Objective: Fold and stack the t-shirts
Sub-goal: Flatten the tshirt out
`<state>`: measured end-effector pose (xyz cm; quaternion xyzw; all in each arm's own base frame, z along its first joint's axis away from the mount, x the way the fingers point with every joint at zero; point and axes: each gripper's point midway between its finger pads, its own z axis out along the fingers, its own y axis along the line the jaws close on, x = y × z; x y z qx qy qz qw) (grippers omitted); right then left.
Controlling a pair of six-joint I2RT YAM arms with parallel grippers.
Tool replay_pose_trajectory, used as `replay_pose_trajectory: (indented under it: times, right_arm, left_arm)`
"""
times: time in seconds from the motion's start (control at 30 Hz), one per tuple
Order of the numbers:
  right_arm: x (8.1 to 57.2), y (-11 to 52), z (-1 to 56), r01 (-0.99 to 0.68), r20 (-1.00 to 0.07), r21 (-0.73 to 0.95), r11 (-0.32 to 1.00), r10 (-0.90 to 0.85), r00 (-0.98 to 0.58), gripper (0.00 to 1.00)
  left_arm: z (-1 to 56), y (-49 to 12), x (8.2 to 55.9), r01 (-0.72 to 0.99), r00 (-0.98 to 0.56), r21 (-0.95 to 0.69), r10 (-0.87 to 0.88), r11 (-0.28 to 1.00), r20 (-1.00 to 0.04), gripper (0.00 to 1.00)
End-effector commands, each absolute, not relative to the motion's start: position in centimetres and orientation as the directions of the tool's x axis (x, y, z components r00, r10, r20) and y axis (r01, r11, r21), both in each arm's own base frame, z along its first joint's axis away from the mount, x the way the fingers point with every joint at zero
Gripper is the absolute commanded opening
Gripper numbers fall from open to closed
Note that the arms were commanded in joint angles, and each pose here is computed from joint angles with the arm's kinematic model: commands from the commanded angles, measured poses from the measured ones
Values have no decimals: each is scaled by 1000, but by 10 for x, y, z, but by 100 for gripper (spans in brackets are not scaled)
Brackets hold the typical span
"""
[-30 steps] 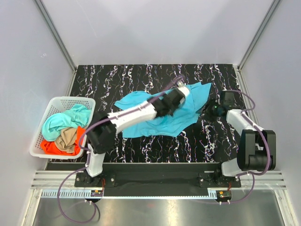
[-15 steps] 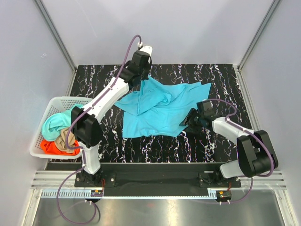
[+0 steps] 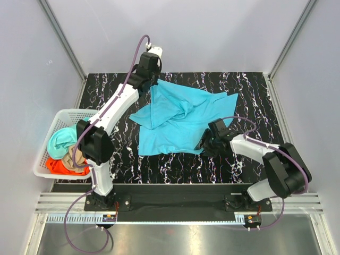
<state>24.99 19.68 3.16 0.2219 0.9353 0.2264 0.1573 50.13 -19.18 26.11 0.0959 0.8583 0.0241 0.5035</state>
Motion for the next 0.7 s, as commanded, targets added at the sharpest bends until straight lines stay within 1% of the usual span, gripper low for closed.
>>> replay_pose_trajectory:
  times: [0.0,0.03,0.07,0.1,0.13,0.17,0.23,0.27,0.3,0.33,0.37,0.43,0.47,0.5,0.53,0.57,0.67]
  right_arm:
    - [255,196,23,367,-212,457,810,500,-840,61]
    - [255,193,22,367,-221,439,820,495,-841,61]
    - [261,185,25,373,-263,414,830,501,-824,61]
    - [257,174,24,395,-277,361,845,501,-820,61]
    - [260,164,28,397,-314,323,859,493,-811,62]
    - [278,148,42,420,-382,303,855,513,-768,63]
    - [289,131,51,414,-389,289,863,501,-773,64]
    - [310,107,59,469,-390,319,824,565,-727,64]
    - [318,100,63,471,-383,337,815,576,-722,64]
    - [325,91,63,462,-384,330,823,564,-731,64]
    - [339,84,73,459,-411,336,822,567,-714,64]
    - [348,70,69,472,-395,316,823,567,-723,63]
    - [356,68,74,470,-398,327,820,570,-718,62]
    - [362,62,73,473,-402,335,815,577,-711,58]
    - [365,55,66,484,-380,343,805,591,-712,54]
    - [371,49,66,490,-383,351,798,600,-703,47]
    - [387,23,60,526,-383,348,776,630,-676,45]
  left_arm:
    - [316,-188,511,109,-351,139,169,984,-921,0]
    - [317,-187,512,103,-346,144,171,984,-922,0]
    - [319,-186,512,98,-344,145,170,985,-924,0]
    - [318,-185,512,93,-345,147,171,985,-923,0]
    - [318,-184,511,92,-346,148,171,985,-922,0]
    - [321,-183,510,87,-339,146,167,985,-926,0]
    - [317,-180,509,88,-336,166,186,982,-923,0]
    - [318,-179,506,88,-332,164,184,982,-925,0]
    - [313,-179,505,87,-339,167,187,982,-922,0]
    - [312,-178,506,86,-338,168,188,982,-922,0]
    - [310,-178,506,84,-342,171,190,982,-920,0]
    - [309,-175,507,69,-343,190,202,979,-917,0]
    - [308,-173,509,63,-345,200,209,978,-915,0]
    - [309,-171,509,57,-342,214,220,975,-914,0]
    - [311,-170,510,50,-339,217,221,975,-915,0]
    - [310,-171,511,51,-337,220,224,974,-915,0]
    - [314,-170,514,45,-326,217,220,975,-919,0]
